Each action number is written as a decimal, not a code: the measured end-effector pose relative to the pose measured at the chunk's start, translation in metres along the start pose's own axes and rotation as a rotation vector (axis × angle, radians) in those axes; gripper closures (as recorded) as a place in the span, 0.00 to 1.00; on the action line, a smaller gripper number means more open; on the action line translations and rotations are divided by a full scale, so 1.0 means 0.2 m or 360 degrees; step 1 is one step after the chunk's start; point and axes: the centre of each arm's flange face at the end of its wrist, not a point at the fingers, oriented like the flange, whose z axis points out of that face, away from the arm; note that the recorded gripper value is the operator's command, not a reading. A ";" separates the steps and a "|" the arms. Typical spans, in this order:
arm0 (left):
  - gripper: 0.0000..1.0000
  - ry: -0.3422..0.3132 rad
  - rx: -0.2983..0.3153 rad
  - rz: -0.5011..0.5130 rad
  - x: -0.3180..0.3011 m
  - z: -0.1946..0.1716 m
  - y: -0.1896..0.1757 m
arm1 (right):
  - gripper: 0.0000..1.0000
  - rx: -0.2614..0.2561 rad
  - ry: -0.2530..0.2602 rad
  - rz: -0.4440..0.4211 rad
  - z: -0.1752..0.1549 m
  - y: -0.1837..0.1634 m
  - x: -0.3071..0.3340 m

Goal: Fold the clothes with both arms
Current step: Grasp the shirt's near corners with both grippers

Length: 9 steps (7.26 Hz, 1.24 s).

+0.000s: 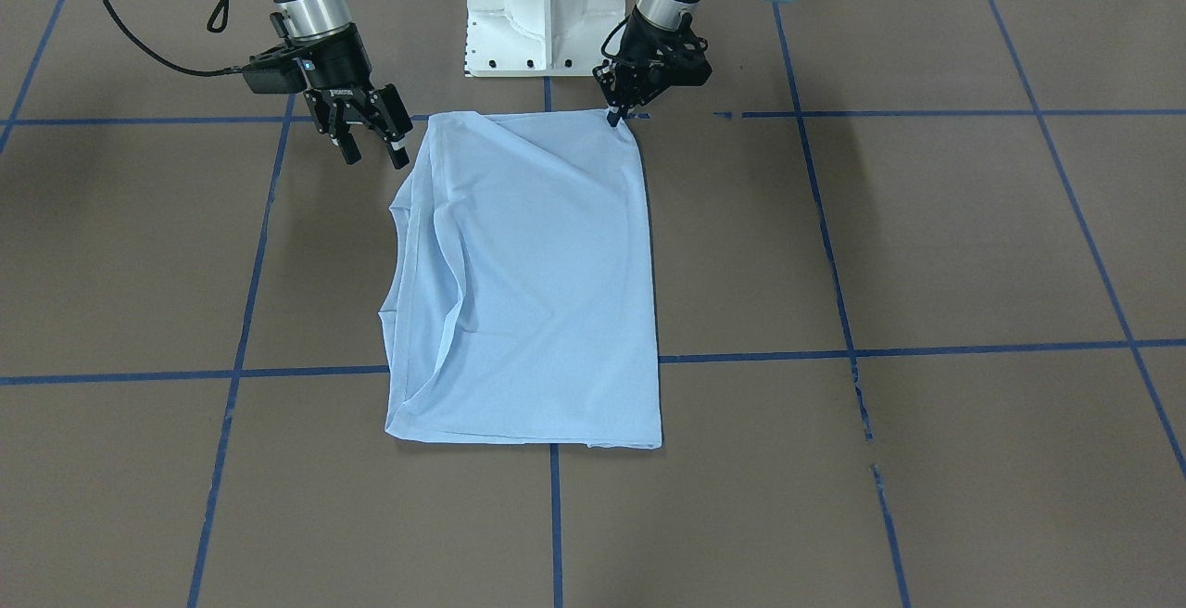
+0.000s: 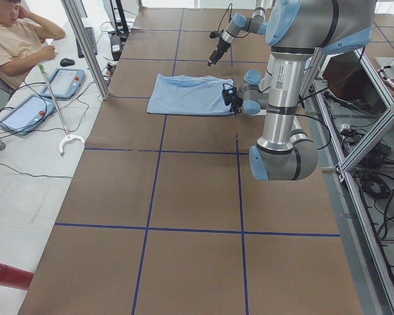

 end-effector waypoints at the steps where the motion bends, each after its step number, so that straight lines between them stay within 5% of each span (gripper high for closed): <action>1: 1.00 0.0007 -0.0001 -0.0003 0.01 -0.01 0.00 | 0.02 0.0004 0.0021 0.0065 0.00 0.04 -0.09; 5: 1.00 0.0026 -0.0001 -0.0017 0.03 -0.03 0.00 | 0.00 0.0014 0.0326 0.0166 0.03 0.46 -0.31; 9: 1.00 0.0029 0.0003 -0.0020 0.03 -0.03 -0.01 | 0.00 0.0007 0.0448 0.0095 0.12 0.64 -0.20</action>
